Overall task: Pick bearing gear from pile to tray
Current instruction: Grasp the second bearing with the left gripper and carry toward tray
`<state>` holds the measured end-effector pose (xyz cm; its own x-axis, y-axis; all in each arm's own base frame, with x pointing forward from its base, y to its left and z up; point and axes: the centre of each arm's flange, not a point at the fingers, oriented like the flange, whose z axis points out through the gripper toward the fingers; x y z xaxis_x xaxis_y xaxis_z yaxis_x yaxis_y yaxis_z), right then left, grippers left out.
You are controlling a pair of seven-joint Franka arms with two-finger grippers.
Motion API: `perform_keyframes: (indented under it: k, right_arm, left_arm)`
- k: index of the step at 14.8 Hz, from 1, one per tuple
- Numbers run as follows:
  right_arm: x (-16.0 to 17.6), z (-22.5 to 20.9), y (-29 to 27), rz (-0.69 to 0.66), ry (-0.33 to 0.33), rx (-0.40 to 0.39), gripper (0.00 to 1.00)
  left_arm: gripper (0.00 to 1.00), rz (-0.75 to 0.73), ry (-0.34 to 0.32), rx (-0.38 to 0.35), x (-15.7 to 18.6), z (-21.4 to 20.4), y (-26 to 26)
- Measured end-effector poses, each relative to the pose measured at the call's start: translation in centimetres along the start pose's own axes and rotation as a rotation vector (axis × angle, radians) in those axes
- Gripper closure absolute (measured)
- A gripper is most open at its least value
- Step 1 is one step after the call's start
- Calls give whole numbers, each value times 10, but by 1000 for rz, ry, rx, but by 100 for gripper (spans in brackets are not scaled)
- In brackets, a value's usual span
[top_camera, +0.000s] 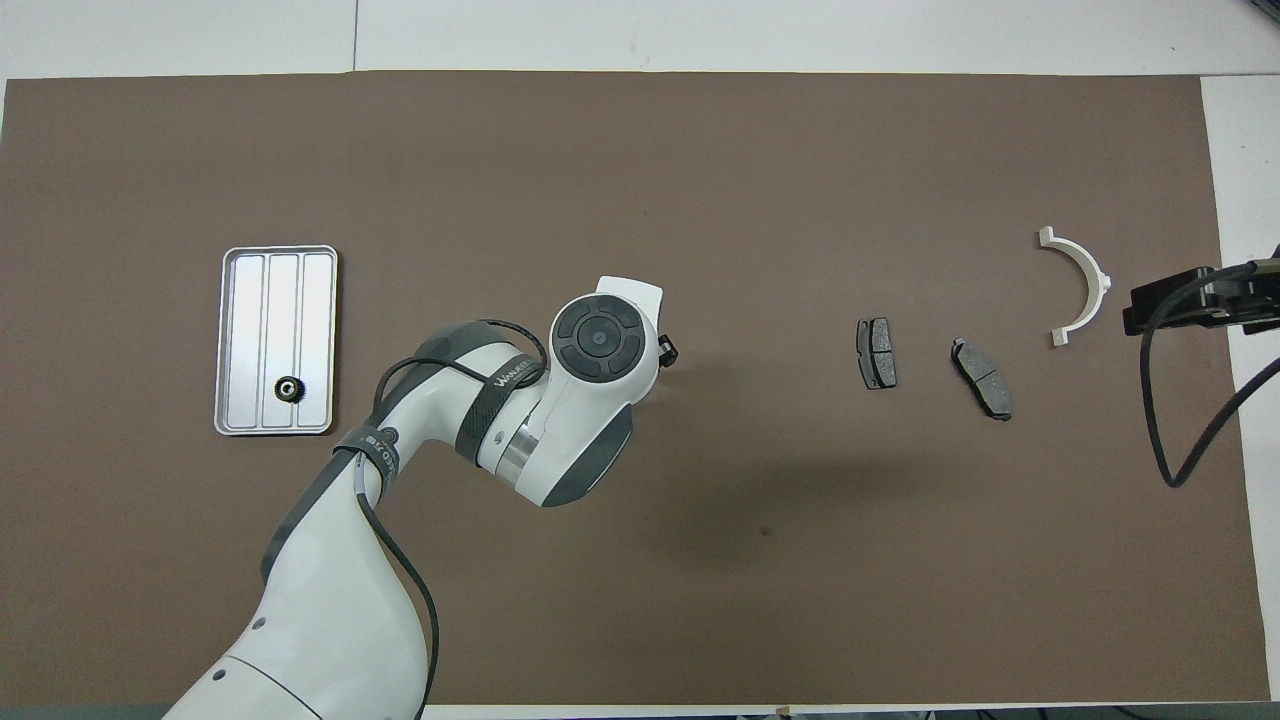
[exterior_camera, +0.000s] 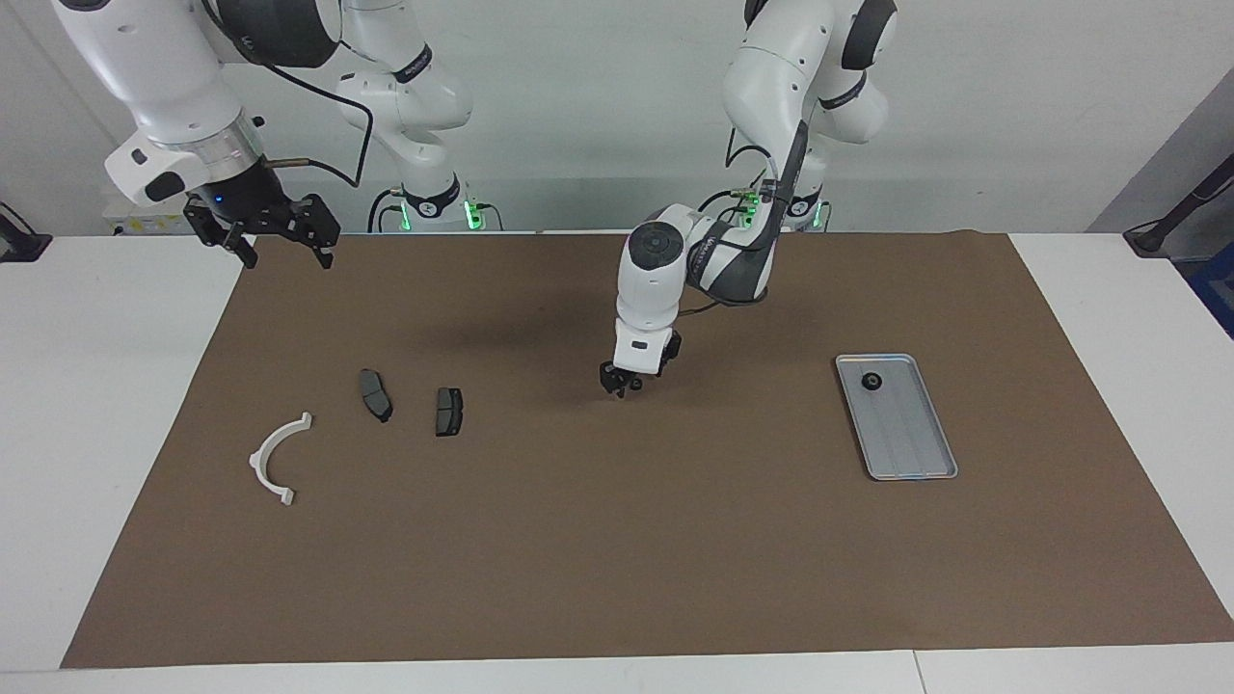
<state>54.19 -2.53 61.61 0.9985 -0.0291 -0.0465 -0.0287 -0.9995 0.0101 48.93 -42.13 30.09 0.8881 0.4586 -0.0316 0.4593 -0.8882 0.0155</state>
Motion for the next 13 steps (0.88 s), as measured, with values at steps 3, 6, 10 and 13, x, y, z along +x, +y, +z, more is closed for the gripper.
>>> perform_keyframes:
  k: [3, 6, 10, 13]
  right_arm:
    - [0, 3, 1, 2, 1, 0, 0]
    - [-1, 10, 1, 2, 4, 0, 0]
    - [-4, 12, 1, 2, 1, 1, 0]
    - [-4, 12, 2, 3, 1, 1, 0]
  left_arm:
    - [30, 4, -2, 5, -3, 3, -1]
    - [30, 5, -2, 5, -4, 6, -2]
    - [38, 5, -1, 2, -5, 7, -2]
    - [55, 5, 0, 0, -5, 6, -2]
